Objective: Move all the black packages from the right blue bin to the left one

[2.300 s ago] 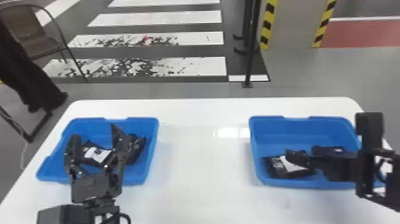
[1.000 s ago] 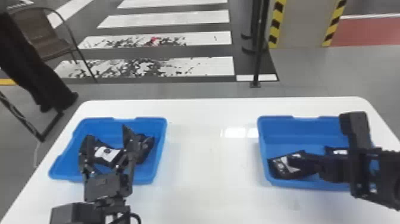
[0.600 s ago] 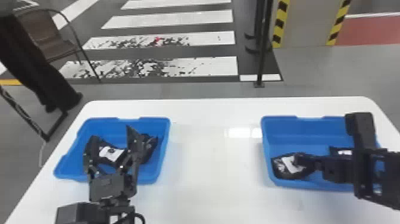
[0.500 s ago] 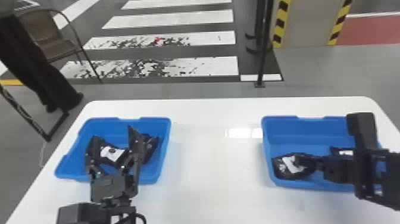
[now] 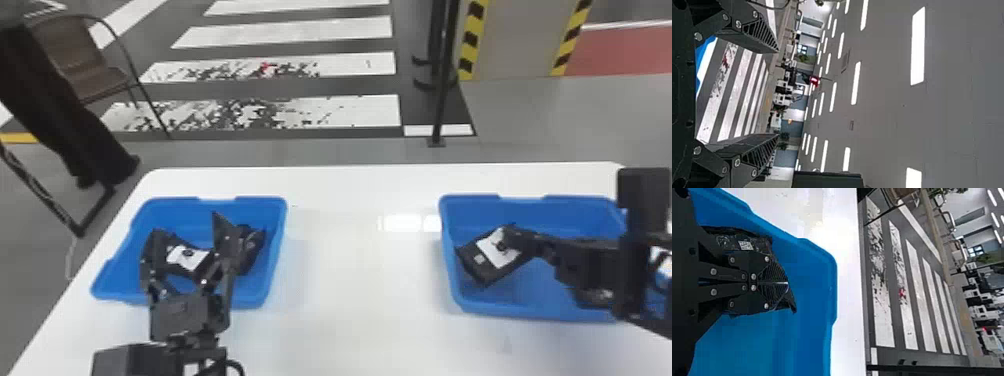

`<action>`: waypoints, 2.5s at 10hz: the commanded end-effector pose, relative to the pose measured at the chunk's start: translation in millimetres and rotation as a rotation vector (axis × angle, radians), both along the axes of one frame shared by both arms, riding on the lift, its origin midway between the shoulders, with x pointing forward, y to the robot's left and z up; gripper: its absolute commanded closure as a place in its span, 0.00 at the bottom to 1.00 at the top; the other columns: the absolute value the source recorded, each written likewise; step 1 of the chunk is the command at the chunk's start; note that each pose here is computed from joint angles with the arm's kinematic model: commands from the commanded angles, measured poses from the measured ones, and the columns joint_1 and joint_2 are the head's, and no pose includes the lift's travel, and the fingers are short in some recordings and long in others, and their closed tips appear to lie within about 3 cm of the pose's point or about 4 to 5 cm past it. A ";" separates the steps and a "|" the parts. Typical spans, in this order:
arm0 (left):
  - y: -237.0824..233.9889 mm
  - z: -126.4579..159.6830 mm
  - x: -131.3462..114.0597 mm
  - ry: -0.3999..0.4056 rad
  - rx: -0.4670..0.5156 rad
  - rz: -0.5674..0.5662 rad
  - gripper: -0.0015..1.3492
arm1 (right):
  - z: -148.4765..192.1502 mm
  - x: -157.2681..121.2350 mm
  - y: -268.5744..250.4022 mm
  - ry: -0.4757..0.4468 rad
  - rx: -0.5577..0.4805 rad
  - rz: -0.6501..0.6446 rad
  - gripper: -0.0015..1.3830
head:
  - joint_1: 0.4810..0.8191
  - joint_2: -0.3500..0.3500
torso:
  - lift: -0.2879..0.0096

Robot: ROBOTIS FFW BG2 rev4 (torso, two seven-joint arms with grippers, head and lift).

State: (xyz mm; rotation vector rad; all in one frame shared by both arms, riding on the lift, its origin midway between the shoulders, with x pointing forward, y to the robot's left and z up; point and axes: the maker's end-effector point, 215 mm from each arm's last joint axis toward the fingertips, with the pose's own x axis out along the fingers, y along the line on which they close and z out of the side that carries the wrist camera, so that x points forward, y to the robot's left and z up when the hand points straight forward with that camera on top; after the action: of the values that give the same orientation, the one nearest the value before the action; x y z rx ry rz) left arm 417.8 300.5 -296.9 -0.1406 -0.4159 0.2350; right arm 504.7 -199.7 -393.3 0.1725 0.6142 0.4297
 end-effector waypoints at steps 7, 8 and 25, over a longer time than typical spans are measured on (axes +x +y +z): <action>-5.9 0.3 1.3 -0.002 -0.006 -0.011 0.23 | 0.2 -4.4 -26.0 0.021 -0.038 -0.026 0.06 | 0.63 0.63 | 0.45; -5.9 0.3 1.3 -0.002 -0.006 -0.011 0.23 | -4.3 -0.9 -30.9 0.033 -0.058 -0.034 0.09 | 0.63 0.63 | 0.45; 1.8 -3.8 -0.9 0.010 -0.009 0.004 0.23 | -72.5 13.8 26.7 0.242 -0.015 0.106 0.87 | 0.63 0.71 | 0.45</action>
State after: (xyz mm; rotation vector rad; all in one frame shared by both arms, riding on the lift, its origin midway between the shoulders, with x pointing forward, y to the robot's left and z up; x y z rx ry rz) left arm 416.8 302.2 -300.8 -0.1483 -0.4054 0.2417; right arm 520.1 -173.9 -467.4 0.1604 0.8732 0.5054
